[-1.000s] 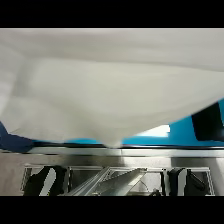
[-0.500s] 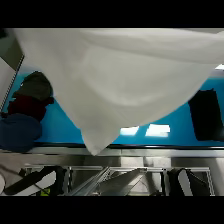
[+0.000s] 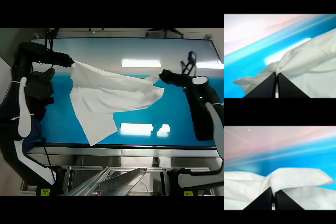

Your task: Fold the shirts.

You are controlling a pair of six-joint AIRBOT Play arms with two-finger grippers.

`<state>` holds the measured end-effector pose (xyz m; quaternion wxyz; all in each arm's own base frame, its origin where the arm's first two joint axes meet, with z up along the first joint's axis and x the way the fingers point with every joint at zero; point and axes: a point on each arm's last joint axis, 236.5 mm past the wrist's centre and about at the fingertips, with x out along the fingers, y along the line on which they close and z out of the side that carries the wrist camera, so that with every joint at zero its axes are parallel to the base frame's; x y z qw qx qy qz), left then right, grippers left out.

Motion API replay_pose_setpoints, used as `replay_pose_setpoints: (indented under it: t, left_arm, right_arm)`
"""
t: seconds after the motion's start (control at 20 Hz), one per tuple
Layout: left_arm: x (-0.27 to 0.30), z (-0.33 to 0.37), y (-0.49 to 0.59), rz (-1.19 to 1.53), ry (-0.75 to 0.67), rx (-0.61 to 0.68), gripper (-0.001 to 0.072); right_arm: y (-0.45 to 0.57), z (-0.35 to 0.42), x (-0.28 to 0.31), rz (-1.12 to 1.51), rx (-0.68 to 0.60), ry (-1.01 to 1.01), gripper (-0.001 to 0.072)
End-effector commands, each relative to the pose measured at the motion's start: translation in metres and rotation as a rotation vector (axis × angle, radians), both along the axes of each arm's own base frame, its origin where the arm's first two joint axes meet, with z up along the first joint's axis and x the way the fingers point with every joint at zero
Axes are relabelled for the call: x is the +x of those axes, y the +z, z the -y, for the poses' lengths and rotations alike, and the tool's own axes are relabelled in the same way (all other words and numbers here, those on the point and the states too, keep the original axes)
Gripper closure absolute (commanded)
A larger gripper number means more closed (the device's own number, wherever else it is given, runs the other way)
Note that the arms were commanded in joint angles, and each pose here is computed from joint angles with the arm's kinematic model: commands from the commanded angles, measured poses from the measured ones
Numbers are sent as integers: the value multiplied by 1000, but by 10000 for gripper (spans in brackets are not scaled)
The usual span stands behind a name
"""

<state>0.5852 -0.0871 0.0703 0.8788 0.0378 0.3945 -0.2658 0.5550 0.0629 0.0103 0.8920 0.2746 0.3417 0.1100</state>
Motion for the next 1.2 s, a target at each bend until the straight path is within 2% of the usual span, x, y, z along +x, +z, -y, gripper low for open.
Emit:
replay_pose_setpoints:
  t: [0.0,0.05,0.1,0.2,0.35,0.55,0.85,1.15]
  left_arm:
    - [23,-8,-50,-52,51,-18,603]
    - [24,-9,-44,-63,61,-33,66]
    - [24,-16,-35,-74,88,-53,16]
    - [12,-31,-15,-105,111,-70,18]
    - [-24,-62,0,-205,213,-121,18]
    - [-115,-73,-42,-533,254,-166,20]
    - [-240,-45,-119,-874,274,-207,20]
    - [-268,-6,-171,-880,278,-162,20]
  right_arm:
    - [-56,-2,28,-54,-1,-50,602]
    - [-40,-4,33,-15,-30,6,361]
    - [-22,-6,35,29,-67,83,261]
    - [17,9,37,76,-89,155,262]
    - [32,64,25,-2,-65,127,266]
    - [-14,110,-28,-249,-46,163,271]
    - [-25,107,-49,-310,-31,240,271]
    - [-39,89,-58,-362,-2,298,273]
